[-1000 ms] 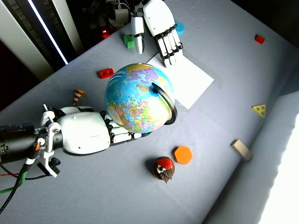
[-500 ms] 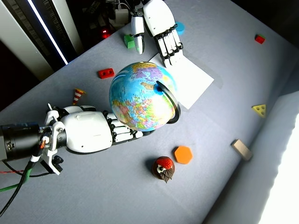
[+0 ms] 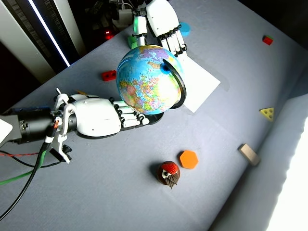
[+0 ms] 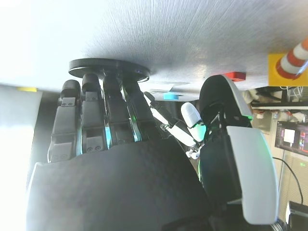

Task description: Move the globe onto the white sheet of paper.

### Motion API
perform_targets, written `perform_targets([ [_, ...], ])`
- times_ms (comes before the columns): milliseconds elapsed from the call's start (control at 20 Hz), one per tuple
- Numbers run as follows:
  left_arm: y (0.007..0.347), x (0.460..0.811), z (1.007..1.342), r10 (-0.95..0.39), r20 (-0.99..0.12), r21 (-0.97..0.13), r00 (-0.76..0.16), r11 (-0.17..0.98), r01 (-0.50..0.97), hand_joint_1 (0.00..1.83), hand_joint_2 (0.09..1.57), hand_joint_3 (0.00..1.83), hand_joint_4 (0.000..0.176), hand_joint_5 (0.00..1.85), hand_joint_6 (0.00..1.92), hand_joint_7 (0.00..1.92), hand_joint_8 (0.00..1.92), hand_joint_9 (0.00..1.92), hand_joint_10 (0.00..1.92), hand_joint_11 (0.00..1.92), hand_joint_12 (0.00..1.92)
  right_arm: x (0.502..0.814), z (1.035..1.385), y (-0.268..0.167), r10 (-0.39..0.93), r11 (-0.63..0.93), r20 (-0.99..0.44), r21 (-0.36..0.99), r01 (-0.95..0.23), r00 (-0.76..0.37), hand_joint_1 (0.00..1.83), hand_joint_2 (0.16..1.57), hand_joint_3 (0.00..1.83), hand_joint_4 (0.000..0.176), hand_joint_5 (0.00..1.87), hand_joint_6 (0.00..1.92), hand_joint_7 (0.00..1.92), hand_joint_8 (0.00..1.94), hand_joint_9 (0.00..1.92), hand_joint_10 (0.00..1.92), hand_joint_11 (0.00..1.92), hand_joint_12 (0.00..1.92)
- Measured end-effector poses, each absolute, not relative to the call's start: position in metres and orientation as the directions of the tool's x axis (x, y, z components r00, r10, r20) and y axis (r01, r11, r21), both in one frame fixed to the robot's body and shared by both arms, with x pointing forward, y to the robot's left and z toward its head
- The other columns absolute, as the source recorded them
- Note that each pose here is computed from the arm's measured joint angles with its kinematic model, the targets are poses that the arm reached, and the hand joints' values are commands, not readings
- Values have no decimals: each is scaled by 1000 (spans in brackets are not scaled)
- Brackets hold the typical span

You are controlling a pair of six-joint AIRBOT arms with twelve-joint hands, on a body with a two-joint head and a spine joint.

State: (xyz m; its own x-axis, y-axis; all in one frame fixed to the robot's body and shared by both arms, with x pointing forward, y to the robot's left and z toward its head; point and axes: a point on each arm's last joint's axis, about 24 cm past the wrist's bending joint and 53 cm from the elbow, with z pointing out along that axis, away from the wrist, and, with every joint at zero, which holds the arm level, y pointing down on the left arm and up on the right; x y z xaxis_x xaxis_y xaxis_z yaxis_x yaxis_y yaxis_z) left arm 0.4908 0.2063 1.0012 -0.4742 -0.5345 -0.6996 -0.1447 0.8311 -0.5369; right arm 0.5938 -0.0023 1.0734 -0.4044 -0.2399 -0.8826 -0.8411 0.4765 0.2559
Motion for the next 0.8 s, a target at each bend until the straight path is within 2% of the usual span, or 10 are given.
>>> perform_targets([
  [800, 208, 487, 1003, -562, -684, -556, -465, 814, -166, 0, 1290, 2, 0, 101, 6, 80, 2, 74, 3, 0, 168, 602, 1076, 63, -204, 531, -883, 263, -805, -423, 0, 1223, 0, 0, 99, 8, 72, 2, 66, 14, 0, 0],
])
